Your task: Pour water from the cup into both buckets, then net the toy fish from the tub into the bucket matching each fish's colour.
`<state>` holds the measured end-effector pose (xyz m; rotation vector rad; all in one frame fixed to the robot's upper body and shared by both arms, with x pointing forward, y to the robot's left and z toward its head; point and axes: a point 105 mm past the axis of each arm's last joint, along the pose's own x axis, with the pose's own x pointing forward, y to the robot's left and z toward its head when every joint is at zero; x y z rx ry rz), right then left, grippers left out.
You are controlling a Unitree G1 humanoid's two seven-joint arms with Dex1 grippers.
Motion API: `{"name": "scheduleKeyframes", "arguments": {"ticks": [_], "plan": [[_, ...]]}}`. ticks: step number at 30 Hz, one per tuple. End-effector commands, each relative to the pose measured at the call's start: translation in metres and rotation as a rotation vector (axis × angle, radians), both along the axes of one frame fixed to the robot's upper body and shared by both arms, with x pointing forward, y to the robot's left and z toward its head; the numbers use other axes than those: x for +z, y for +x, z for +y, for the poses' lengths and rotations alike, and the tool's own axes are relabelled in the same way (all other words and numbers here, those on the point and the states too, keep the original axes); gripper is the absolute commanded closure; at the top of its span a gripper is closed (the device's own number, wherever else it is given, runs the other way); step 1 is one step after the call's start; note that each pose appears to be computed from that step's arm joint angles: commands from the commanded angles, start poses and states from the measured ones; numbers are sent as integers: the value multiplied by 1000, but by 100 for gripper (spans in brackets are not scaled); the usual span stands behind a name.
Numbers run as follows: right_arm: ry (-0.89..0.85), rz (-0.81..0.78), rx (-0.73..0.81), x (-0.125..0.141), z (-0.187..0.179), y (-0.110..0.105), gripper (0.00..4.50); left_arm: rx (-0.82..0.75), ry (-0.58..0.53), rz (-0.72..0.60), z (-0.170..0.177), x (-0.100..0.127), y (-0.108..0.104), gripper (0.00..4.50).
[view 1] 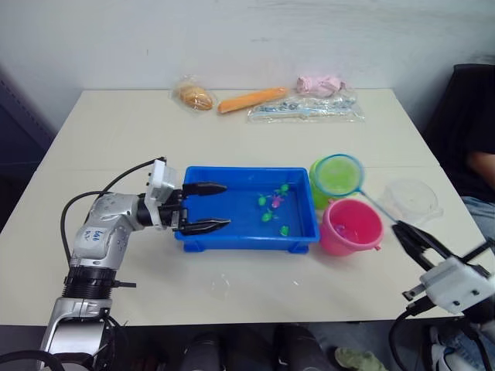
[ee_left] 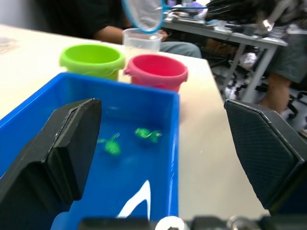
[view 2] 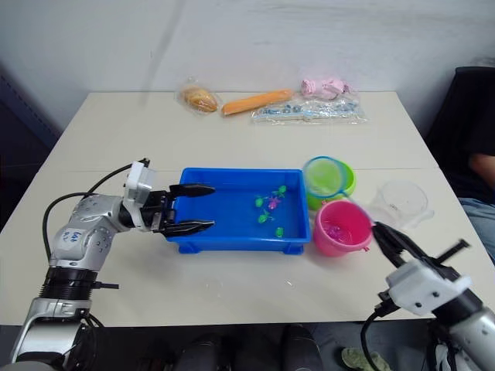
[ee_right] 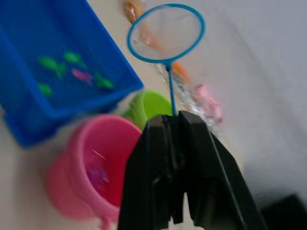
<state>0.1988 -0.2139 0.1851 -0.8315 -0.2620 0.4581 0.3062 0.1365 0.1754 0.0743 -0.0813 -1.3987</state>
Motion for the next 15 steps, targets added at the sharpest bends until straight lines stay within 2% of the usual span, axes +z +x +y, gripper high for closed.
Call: {"name": "scheduleKeyframes", "arguments": {"ticks": [1,6,10,15], "plan": [[198,273,94,2,24,16,450,96,13,-9,23,-2,2,9],[185,442,36,1,31,39,450,144,23,-3,35,-6,-2,9],[155,543,13,-4,35,44,450,165,20,-8,37,-6,-4,9],[-64,543,-138,-8,24,62,450,182,11,-12,37,-6,-6,9]]}}
